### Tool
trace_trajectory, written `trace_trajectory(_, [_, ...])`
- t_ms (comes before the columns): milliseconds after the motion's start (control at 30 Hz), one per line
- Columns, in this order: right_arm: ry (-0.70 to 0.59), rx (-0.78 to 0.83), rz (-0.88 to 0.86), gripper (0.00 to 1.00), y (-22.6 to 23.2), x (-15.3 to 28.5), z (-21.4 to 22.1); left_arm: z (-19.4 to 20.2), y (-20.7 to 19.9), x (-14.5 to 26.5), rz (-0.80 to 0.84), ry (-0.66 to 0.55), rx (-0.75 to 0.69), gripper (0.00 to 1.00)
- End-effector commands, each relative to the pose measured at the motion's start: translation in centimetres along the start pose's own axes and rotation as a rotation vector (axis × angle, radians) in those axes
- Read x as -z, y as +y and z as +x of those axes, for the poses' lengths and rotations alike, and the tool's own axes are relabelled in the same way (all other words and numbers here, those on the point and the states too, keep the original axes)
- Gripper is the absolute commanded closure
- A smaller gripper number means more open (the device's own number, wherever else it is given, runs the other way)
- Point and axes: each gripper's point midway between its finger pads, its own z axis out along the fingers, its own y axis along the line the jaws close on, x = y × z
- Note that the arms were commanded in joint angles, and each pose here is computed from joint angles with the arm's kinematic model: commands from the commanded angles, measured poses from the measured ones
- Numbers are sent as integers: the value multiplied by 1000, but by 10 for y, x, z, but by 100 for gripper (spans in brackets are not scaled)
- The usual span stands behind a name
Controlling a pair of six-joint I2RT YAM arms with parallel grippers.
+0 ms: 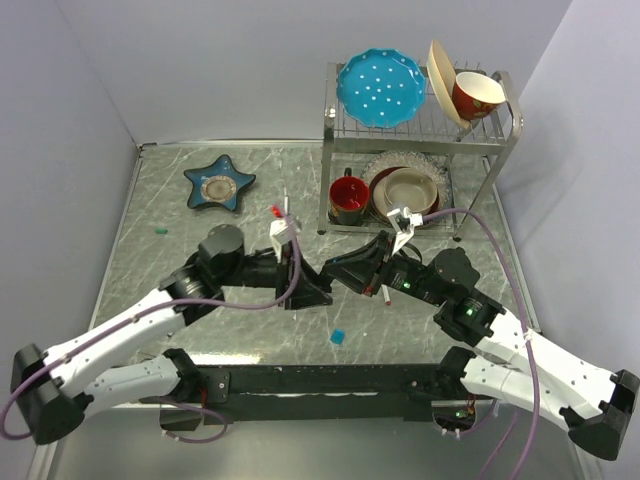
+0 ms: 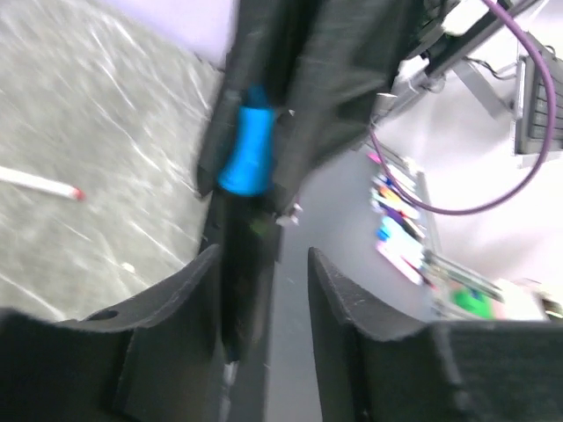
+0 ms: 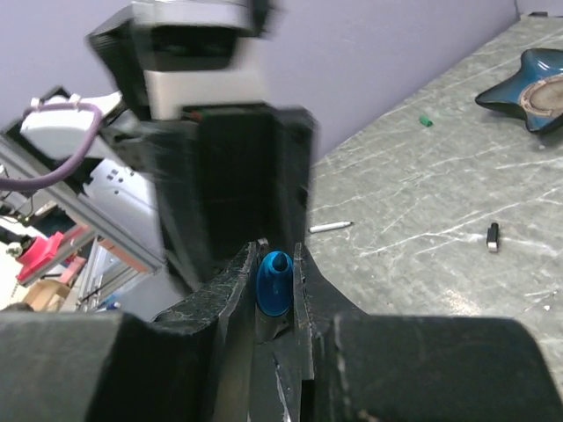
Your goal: Insert the pens into the pen caps
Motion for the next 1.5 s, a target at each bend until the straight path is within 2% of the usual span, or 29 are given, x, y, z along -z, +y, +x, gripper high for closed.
trace_trajectory(0, [-37, 51, -82, 100, 17, 3, -10, 7, -14, -10, 100, 112, 127, 60])
trace_trajectory(133, [-23, 49, -73, 100, 15, 3, -8, 5, -12, -12, 95, 92, 116, 76])
trace_trajectory(233, [-20, 48, -58, 100, 14, 4, -8, 0, -10, -9, 76, 59, 72, 99])
trace_trajectory(300, [-12, 42, -37, 97, 12, 5, -9, -1, -11, -6, 69, 44, 50, 99])
trace_trajectory(367, [-12, 32, -5, 83, 8, 6, -11, -3, -9, -5, 51, 30, 33, 99])
trace_trajectory(400, [-1, 13, 15, 65, 7, 7, -11, -4, -8, -3, 39, 20, 24, 99])
trace_trajectory(500, [23, -10, 54, 45, 5, 12, -10, -4, 0, 1, -9, -4, 11, 99])
trace_trajectory(600, [44, -47, 118, 38, -4, 22, -2, -8, 6, 8, -57, -34, 3, 99])
trace_trajectory(667, [47, -74, 161, 38, -10, 30, 3, -12, 13, 14, -97, -57, 9, 99])
trace_trajectory(767, [110, -119, 324, 38, -41, 42, 27, -16, 18, 25, -130, -88, 18, 99])
trace_trajectory(800, [156, -159, 453, 39, -64, 51, 43, -19, 18, 29, -146, -110, 12, 99])
trace_trajectory(900, [267, -280, 656, 42, -93, 69, 83, -17, 27, 39, -205, -103, 28, 99])
trace_trajectory(1000, [395, -319, 705, 44, -105, 73, 125, -9, 28, 44, -209, -53, -17, 99])
trace_trajectory(1133, [477, -313, 849, 44, -128, 83, 156, 0, 24, 45, -177, 10, -57, 99])
trace_trajectory(1233, [465, -412, 1036, 44, -144, 95, 168, 3, 35, 50, -252, 23, -52, 99])
trace_trajectory(1267, [428, -489, 1113, 44, -147, 99, 171, 0, 41, 54, -301, 7, -61, 99])
trace_trajectory(1467, [356, -724, 1294, 44, -145, 102, 190, 1, 39, 73, -368, -37, -131, 99])
